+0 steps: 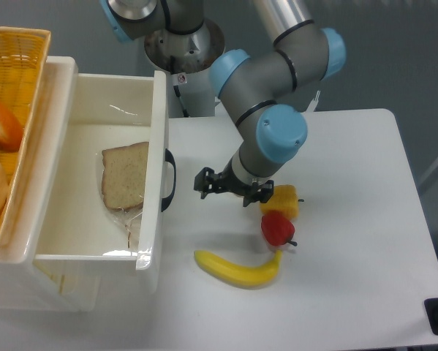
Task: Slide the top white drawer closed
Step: 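Move the gripper down and toward the open drawer's front panel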
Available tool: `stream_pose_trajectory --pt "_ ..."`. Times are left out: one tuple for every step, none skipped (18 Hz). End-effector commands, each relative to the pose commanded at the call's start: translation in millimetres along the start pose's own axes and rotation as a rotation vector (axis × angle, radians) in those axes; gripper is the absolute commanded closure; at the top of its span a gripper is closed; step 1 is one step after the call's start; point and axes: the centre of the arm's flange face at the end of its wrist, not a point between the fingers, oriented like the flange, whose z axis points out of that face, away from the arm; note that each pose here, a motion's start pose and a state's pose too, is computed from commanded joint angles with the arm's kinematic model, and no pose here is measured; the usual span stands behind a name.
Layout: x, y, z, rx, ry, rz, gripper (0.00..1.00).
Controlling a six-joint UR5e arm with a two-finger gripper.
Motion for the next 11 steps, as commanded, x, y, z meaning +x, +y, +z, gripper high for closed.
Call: stream_pose_trajectory --pt "3.2 -2.2 2.5 0.001 0.007 0.006 0.00" --pt "3.0 -3.2 5.1 0.002 0.018 0.004 0.00" --pt "3.7 -3.0 7.7 -0.003 0.022 0.006 0.00" --pt "3.9 -2.5 9.2 -0.004 0.025 0.007 0.00" --pt "4.9 -2.7 10.0 -0.004 0.026 0.008 0.00" --pt "7.3 -3.3 9.7 -0.001 0.029 0.010 0.00" --pt "9.9 -4.6 9.7 -0.001 0.029 0.014 0.00" --pt "10.9 -5.0 9.9 0.000 0.031 0.016 0.00" --pt "10.9 -5.0 9.9 0.000 0.031 0.019 0.00" --pt "10.9 -5.0 9.9 0.000 0.031 0.021 0.00" --pt "11.3 -4.8 9.1 0.001 0.030 0.022 0.00"
